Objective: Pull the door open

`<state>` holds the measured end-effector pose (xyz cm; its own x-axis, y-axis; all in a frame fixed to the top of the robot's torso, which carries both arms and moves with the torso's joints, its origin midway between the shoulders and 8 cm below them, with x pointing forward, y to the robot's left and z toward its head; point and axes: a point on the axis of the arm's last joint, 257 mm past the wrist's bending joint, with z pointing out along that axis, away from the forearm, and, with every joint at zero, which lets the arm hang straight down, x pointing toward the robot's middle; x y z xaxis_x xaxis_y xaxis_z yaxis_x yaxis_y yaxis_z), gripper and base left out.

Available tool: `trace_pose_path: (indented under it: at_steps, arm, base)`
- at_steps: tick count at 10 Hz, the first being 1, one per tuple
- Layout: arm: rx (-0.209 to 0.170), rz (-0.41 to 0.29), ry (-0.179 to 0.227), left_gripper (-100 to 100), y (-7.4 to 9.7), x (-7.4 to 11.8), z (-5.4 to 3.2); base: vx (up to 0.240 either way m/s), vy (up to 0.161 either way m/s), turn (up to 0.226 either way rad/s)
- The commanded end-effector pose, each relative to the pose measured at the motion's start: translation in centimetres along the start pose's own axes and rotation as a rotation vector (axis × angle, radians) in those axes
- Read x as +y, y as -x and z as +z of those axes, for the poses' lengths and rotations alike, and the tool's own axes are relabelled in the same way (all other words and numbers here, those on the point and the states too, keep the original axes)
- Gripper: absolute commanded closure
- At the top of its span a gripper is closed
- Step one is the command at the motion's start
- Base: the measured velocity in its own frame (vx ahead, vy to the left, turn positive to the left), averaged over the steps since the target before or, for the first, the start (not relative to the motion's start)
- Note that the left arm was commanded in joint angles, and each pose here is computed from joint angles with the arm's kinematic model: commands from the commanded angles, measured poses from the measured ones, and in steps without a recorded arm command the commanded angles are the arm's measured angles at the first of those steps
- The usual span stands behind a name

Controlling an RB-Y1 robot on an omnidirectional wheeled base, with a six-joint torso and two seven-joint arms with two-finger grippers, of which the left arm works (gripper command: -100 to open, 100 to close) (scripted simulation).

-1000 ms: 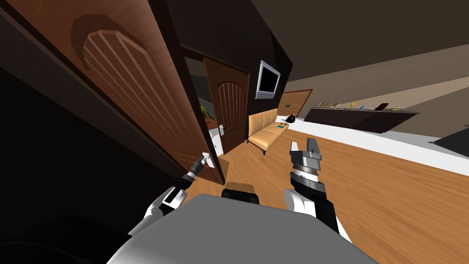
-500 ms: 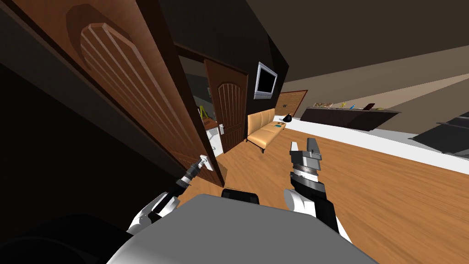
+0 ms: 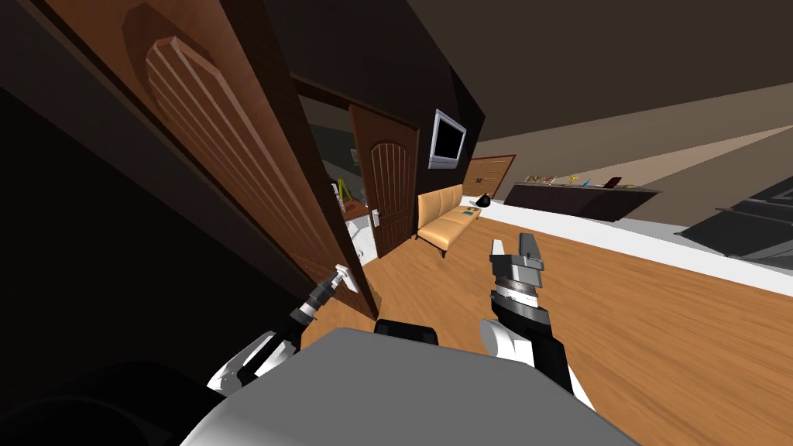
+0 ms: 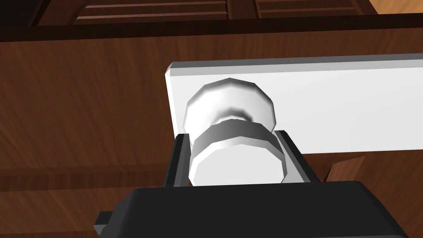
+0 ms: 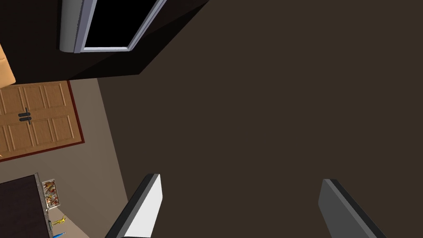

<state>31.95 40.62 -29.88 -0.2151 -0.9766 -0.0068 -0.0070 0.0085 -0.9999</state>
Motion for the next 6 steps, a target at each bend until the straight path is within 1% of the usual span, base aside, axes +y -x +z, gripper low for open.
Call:
trace_pose_path:
  at_steps: [1,3,5,6]
  arm:
    - [0.012,0.001,-0.011,100,-0.1,0.0,-0.65]
    - [0.024,0.003,-0.016,100,-0.2,0.1,-1.65]
    - [0.037,0.004,-0.02,100,-0.2,0.3,-2.92]
    - [0.038,0.004,-0.023,100,-0.3,0.3,-2.92]
  base:
    - [0.024,-0.01,-0.019]
    - [0.029,-0.015,-0.02]
    - [0.034,-0.008,-0.03]
    - [0.021,-0.008,-0.011]
